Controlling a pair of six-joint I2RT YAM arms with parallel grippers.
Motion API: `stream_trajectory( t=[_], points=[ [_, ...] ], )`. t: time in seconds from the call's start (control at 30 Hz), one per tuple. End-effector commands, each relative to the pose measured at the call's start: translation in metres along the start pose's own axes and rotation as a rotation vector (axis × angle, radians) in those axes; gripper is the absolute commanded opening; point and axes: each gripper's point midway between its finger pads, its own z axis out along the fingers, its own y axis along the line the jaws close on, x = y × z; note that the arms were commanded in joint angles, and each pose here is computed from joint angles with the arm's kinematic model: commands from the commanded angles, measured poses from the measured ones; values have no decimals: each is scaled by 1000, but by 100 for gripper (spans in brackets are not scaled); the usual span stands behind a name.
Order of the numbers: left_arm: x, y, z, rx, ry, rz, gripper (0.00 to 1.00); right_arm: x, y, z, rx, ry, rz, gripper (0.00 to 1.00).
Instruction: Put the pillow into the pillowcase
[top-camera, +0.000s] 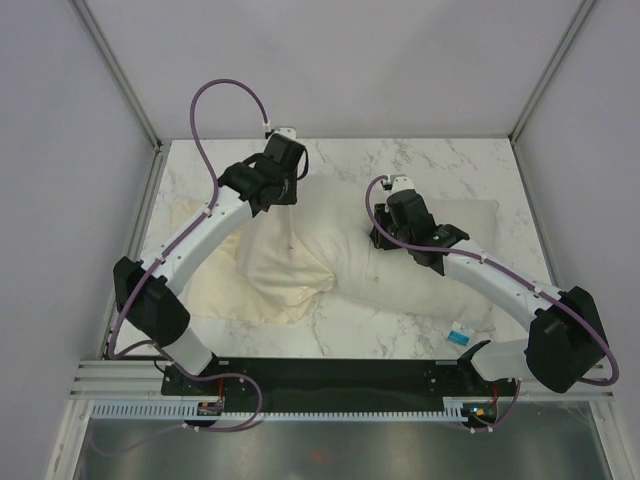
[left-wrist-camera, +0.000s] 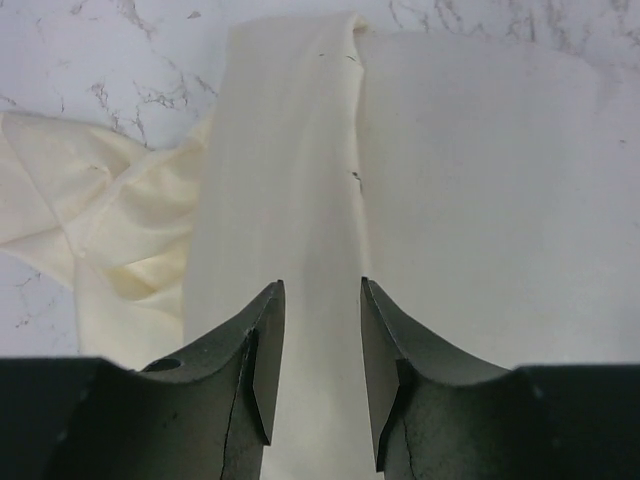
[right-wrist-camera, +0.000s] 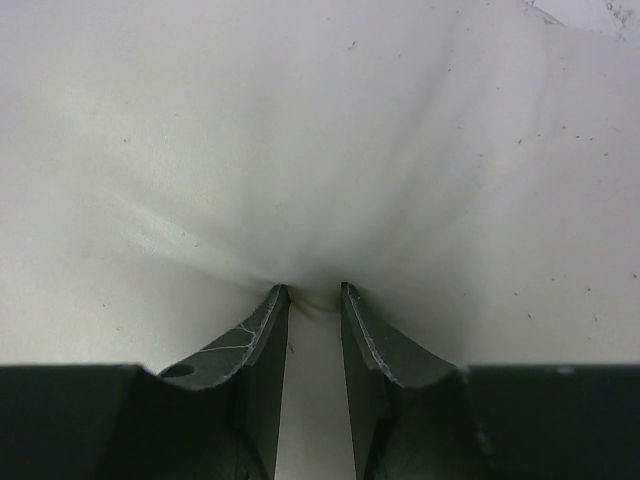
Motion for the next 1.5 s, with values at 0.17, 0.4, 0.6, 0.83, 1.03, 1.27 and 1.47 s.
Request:
stream_trajectory(
  t=[0.17, 0.4, 0.6, 0.83, 1.03, 1.27, 1.47],
  points=[
    [-31, 2, 37, -43, 2, -29, 35, 12, 8, -10, -55, 43, -51, 34],
    [-36, -19, 48, 29, 18, -30, 29, 11, 15, -15, -102, 33, -64, 33],
    [-40, -14, 43, 12, -1, -39, 45, 14, 17, -15, -111, 39, -63, 32],
    [-15, 2, 58, -72, 52, -33, 51, 12, 21, -15, -122, 38, -62, 32],
    [-2, 0, 72, -67, 96, -6, 17, 9, 33, -24, -158, 30, -73, 28],
    [-32, -23, 45, 34, 19, 17, 2, 11, 60, -29, -223, 25, -111, 17],
    [-82, -81, -12, 203, -142, 69, 2, 17, 106, -35, -337, 7, -182, 12]
  ],
)
